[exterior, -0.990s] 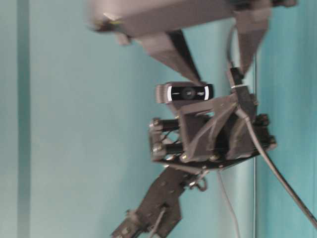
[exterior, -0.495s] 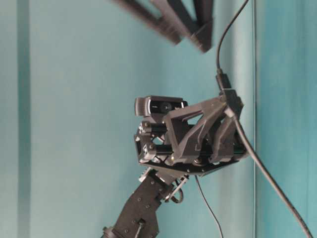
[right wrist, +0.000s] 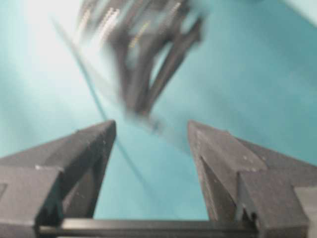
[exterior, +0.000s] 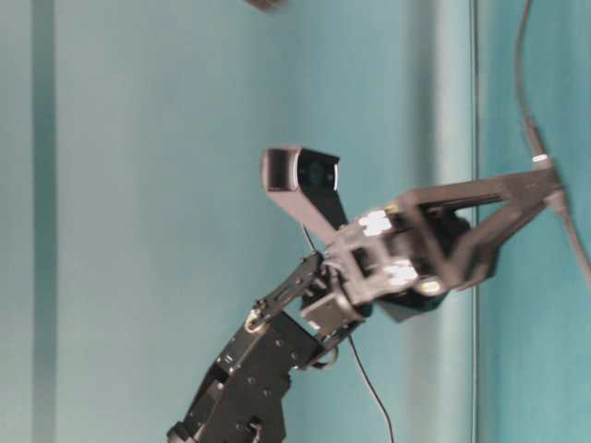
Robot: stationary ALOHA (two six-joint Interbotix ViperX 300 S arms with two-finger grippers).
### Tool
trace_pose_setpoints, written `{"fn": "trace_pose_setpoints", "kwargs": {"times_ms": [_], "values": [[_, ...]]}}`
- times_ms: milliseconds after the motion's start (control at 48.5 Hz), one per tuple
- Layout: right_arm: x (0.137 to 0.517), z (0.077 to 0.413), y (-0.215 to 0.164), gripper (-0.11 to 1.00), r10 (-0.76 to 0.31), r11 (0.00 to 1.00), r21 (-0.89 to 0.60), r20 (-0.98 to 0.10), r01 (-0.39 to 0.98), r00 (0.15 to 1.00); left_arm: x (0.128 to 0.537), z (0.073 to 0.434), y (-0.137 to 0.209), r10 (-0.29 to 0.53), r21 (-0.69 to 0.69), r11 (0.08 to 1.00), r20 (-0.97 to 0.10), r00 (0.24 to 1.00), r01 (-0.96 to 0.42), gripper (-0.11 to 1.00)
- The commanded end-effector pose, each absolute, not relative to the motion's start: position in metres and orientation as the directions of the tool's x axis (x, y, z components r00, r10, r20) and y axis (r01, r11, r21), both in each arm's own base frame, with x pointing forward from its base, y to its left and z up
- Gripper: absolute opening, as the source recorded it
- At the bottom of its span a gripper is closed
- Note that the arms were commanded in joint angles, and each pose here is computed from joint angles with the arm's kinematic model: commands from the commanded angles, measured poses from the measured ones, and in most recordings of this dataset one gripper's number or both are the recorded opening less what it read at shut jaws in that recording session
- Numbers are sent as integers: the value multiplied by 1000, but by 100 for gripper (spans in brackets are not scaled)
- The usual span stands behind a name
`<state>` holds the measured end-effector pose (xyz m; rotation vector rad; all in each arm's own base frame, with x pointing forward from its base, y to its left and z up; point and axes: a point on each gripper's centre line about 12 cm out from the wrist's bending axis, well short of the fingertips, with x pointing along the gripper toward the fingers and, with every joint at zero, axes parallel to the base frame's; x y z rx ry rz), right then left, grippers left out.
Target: Insert the USB using both arms.
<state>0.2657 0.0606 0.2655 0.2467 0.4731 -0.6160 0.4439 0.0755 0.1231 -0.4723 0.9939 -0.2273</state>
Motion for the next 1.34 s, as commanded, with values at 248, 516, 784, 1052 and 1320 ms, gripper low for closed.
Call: {"fn": "trace_pose_setpoints", "kwargs": {"times_ms": [248,516,784,1052,1320], "values": [[201,285,18,66,-449,723,344,-424,599,786,458,115,45,-264,-284,957,-789,555,51,23],[175,281,0,66,-448,703,396,-397,590,801,463,99,40,-199,-180,980,-810,552,89,23],[174,279,-1,66,-448,714,380,-398,588,801,468,104,45,-145,-79,987,-808,572,139,23],[174,278,0,66,-438,727,370,-398,578,806,473,119,37,-152,-70,985,-788,597,159,60],[174,280,0,66,-426,736,374,-392,565,815,452,175,34,-140,-38,986,-726,673,163,71]]}}
